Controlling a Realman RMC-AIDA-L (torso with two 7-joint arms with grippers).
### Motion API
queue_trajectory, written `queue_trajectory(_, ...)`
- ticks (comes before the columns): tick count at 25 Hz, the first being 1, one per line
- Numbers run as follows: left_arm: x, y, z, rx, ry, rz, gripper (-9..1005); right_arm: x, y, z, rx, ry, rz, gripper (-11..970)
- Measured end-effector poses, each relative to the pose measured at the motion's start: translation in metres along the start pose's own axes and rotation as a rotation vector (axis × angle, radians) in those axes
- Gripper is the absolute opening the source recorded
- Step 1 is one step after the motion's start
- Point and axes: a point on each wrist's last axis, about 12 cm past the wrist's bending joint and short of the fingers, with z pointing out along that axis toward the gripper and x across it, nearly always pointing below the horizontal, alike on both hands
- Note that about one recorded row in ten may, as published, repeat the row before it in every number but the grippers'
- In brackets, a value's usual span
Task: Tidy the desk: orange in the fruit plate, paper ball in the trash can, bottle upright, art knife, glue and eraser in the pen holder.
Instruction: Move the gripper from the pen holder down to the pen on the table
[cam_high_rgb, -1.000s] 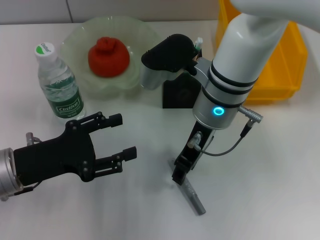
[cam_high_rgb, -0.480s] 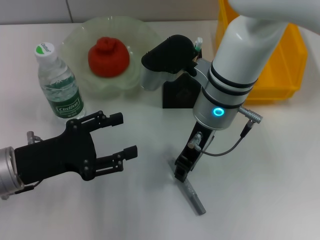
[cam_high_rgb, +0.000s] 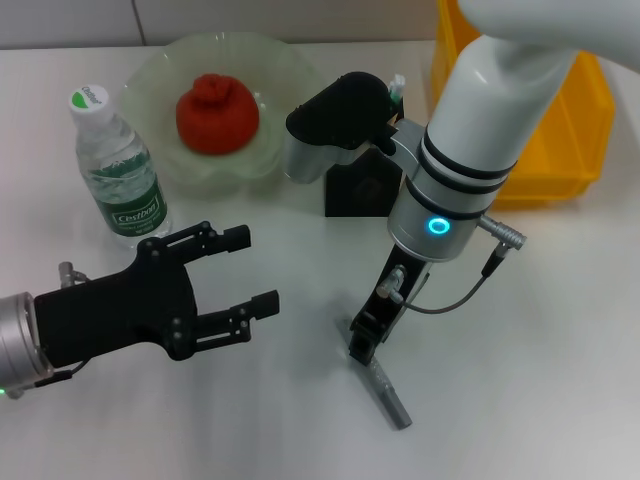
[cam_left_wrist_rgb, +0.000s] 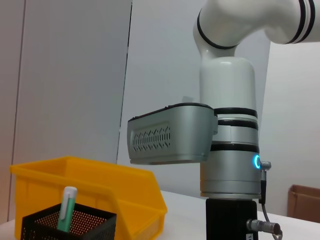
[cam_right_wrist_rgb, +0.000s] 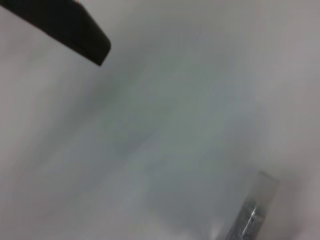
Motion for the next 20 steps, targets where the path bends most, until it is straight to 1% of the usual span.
queue_trajectory(20, 0.0, -0.0001, 0.0002, 0.001, 0.0, 0.0, 784, -0.0006, 0.0019, -0.0005, -0.011, -0.002, -0.006, 254)
